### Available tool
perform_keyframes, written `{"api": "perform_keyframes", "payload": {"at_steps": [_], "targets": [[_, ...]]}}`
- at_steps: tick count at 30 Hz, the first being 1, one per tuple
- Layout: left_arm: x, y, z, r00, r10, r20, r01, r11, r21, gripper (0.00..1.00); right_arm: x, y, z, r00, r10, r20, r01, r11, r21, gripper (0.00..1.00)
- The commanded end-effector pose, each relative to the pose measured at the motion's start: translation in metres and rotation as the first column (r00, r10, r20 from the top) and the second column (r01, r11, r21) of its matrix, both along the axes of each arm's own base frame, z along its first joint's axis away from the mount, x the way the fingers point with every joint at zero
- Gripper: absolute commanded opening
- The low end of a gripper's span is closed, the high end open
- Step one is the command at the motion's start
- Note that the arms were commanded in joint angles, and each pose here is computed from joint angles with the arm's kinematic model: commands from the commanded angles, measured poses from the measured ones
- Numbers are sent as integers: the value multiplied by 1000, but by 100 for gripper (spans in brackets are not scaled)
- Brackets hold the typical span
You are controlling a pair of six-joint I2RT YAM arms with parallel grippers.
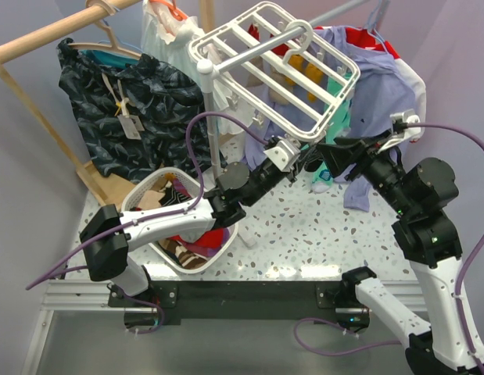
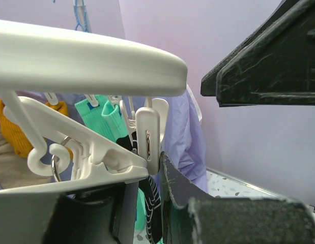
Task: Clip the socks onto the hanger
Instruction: Open the clamp at the hanger.
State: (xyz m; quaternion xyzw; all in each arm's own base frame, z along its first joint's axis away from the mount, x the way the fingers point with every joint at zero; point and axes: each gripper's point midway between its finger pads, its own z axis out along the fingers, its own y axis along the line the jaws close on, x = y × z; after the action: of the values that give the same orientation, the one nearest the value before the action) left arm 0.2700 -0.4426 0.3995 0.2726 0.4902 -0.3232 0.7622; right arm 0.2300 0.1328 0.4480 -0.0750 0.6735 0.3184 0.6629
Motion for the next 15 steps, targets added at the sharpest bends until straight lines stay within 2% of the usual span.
{"api": "perform_keyframes", "payload": {"at_steps": [1, 15], "targets": [[-5, 8, 28, 1000, 5, -16, -6, 998, -63, 0, 2, 6, 8, 999, 26, 31, -27, 999, 21, 63], [-7, 11, 30, 1000, 15, -25, -16, 998, -67, 0, 25, 12, -18, 999, 23, -22, -24, 1000, -11, 64]]}}
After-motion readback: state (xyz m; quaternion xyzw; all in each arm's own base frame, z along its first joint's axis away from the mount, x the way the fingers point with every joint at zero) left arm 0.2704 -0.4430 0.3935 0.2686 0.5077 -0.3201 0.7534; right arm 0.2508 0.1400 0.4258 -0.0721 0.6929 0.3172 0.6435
